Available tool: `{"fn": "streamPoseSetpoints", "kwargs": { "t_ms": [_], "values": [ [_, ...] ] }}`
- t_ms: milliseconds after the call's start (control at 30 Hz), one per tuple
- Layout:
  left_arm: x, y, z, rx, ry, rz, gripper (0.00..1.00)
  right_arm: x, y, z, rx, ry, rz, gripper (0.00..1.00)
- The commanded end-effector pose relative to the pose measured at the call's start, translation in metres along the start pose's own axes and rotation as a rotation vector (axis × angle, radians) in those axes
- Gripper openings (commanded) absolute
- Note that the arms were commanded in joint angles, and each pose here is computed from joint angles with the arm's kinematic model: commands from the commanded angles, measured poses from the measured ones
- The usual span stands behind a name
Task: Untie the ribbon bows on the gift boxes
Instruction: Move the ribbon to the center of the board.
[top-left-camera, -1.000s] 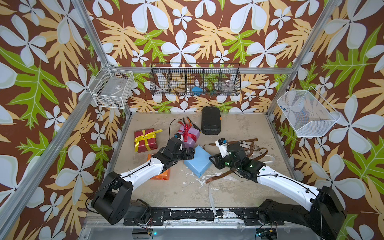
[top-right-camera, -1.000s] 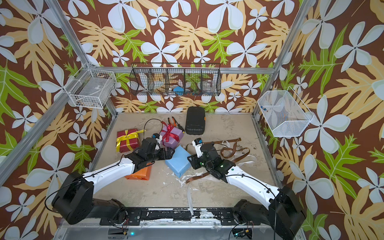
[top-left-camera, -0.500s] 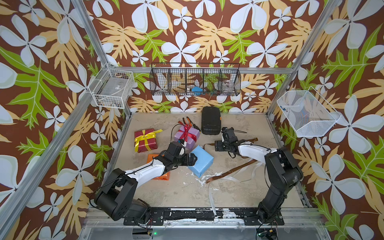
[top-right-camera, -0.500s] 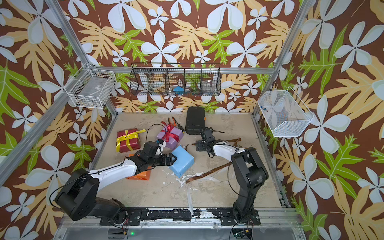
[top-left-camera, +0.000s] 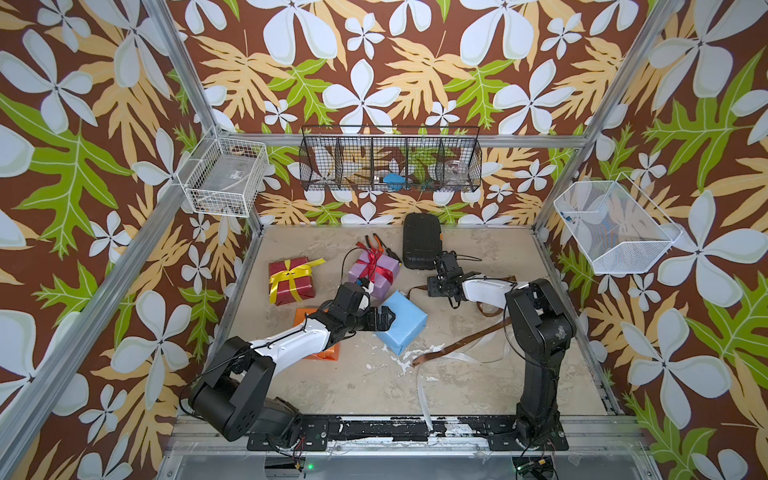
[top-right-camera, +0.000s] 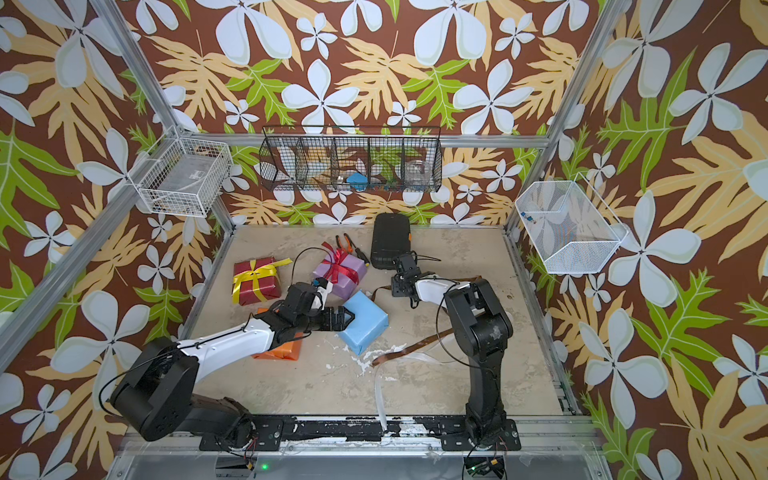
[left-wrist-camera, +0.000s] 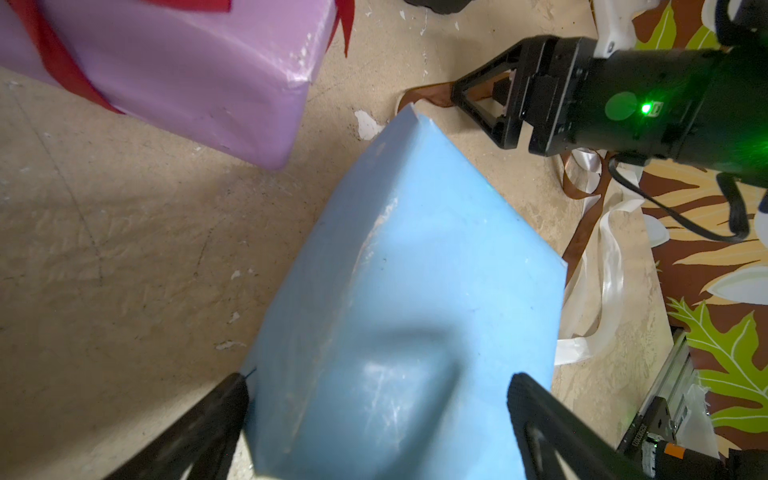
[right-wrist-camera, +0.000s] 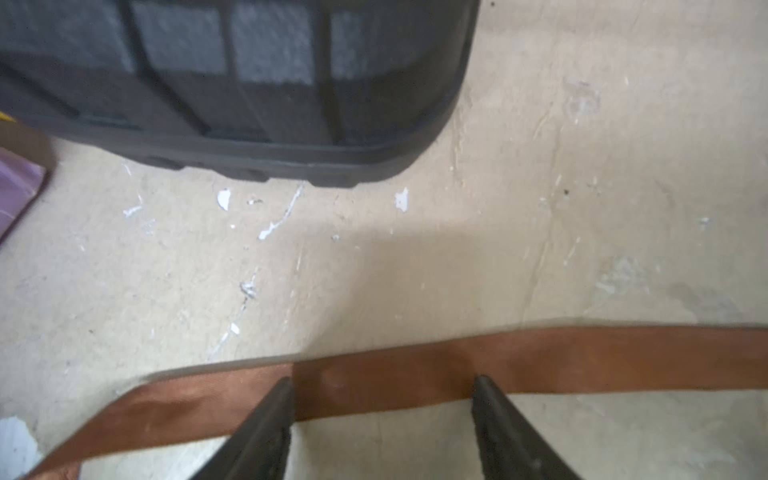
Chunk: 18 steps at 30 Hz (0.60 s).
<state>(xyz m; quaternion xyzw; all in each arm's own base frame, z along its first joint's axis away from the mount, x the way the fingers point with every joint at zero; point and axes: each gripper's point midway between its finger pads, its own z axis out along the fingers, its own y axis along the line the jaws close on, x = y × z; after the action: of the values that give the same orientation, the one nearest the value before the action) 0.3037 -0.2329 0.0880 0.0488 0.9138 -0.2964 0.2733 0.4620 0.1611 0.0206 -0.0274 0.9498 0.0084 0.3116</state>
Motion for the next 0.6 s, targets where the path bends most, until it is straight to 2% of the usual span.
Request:
{"fn": "streamPoseSetpoints", "kwargs": {
  "t_ms": [0,33,167,367,567],
  "values": [
    [-0.001,-0.003,0.001,0.017,-0.001,0.010,1.00,0.025,-0.019,0.009,0.069,0.082,-0.010,0.44],
    [-0.001,-0.004,0.001,0.019,-0.001,0.011,1.00,0.027,-0.023,0.011,0.076,0.090,-0.004,0.33],
    [-0.001,-0.003,0.001,0.015,-0.003,0.011,1.00,0.027,-0.037,0.009,0.090,0.083,0.017,0.01],
    [-0.001,-0.003,0.000,0.014,-0.003,0.011,1.00,0.011,-0.078,-0.007,0.102,0.026,0.117,0.00],
    [0.000,-0.002,0.001,0.012,-0.001,0.008,1.00,0.011,-0.151,-0.018,0.090,0.004,0.333,0.00]
  ]
}}
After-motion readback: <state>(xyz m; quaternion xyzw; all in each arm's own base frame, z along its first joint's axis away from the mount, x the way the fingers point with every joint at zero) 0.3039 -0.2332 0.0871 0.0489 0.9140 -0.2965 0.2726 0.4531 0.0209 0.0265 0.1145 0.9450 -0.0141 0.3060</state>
